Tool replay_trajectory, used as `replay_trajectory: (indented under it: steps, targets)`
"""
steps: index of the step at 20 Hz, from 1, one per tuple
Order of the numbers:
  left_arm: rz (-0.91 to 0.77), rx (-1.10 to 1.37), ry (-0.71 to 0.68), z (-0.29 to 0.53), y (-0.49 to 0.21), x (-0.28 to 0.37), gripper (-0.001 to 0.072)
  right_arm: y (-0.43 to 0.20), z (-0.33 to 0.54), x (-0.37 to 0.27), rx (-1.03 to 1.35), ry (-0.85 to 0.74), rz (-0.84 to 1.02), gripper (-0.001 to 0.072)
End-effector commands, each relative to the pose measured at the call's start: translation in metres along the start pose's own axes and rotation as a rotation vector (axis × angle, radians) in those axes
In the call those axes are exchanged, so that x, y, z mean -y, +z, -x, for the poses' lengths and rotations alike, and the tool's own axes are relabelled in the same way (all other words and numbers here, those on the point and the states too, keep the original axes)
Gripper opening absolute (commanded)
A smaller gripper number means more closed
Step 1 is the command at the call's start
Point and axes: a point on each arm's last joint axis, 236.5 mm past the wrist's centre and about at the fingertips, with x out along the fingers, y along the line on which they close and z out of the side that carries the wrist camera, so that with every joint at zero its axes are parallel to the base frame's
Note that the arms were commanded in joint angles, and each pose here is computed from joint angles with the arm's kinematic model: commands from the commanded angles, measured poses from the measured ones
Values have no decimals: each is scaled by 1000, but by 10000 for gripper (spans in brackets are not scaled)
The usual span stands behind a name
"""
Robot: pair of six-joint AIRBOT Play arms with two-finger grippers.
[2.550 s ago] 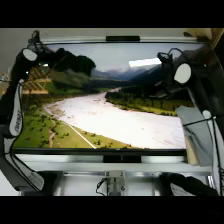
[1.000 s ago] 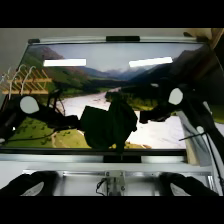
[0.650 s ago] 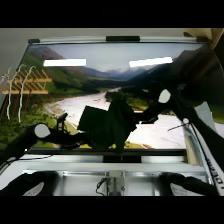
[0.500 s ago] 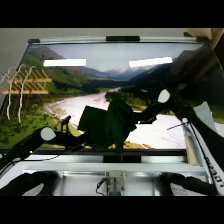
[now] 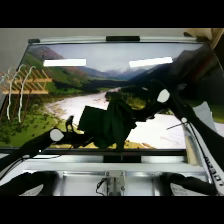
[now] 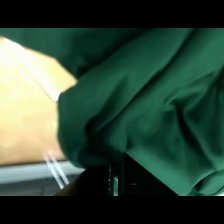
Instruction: Fold the shirts.
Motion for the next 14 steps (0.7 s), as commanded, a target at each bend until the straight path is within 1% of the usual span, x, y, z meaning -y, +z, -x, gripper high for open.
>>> replay_trajectory:
  steps: [1,3,5,7,9,11,13,14]
  targets:
    - [-135,51,-39,7,16,18,33,7,1,-5,29,22,2,57]
    - [-249,106,-57,35,35,36,32,9,11,-11,41,22,50,57]
    - [-382,237,-58,93,69,58,32,20,44,-18,110,-23,169,57]
    - [-512,475,-75,186,103,95,32,41,106,-23,252,-145,291,57]
    - [-590,796,-163,311,115,144,32,60,196,-40,480,-278,399,58]
    - [-635,1119,-271,443,91,183,33,61,296,-72,757,-357,477,58]
    - [-683,1384,-342,547,44,204,33,36,384,-112,1030,-351,523,57]
    - [-703,1477,-359,582,19,209,32,17,419,-128,1147,-329,524,57]
